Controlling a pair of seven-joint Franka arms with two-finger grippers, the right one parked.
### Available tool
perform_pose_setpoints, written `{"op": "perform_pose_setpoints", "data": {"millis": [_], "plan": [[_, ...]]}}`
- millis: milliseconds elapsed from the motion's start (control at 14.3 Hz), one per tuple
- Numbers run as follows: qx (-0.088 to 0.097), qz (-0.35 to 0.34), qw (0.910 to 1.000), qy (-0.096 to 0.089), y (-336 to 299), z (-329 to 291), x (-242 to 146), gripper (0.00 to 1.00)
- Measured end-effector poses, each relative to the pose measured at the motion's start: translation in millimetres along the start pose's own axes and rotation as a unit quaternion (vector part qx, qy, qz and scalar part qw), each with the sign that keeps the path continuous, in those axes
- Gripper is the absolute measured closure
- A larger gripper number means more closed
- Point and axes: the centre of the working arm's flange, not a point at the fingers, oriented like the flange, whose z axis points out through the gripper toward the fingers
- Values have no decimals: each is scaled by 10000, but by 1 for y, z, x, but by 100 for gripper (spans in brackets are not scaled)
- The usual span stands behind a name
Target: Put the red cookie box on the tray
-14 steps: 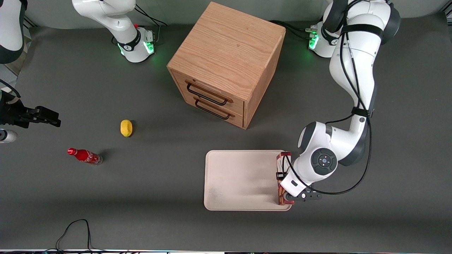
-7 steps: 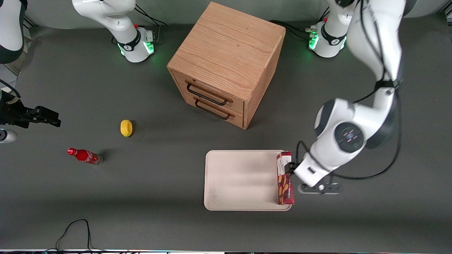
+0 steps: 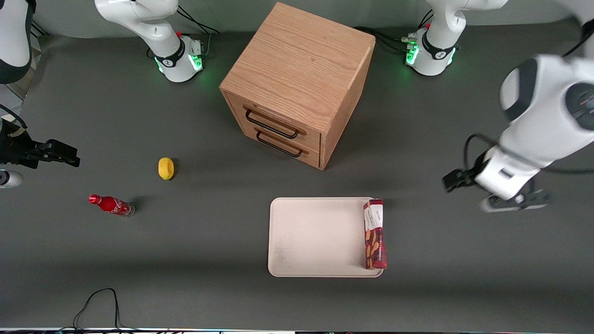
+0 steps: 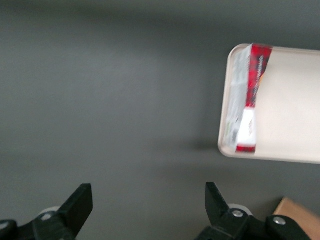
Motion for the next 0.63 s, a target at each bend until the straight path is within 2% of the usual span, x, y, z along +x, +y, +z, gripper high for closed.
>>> {"op": "perform_pose_setpoints", "data": {"millis": [280, 630], "plan": [[62, 307, 9993, -196, -43, -67, -44, 0], [42, 508, 9986, -159, -67, -93, -63, 0]]}}
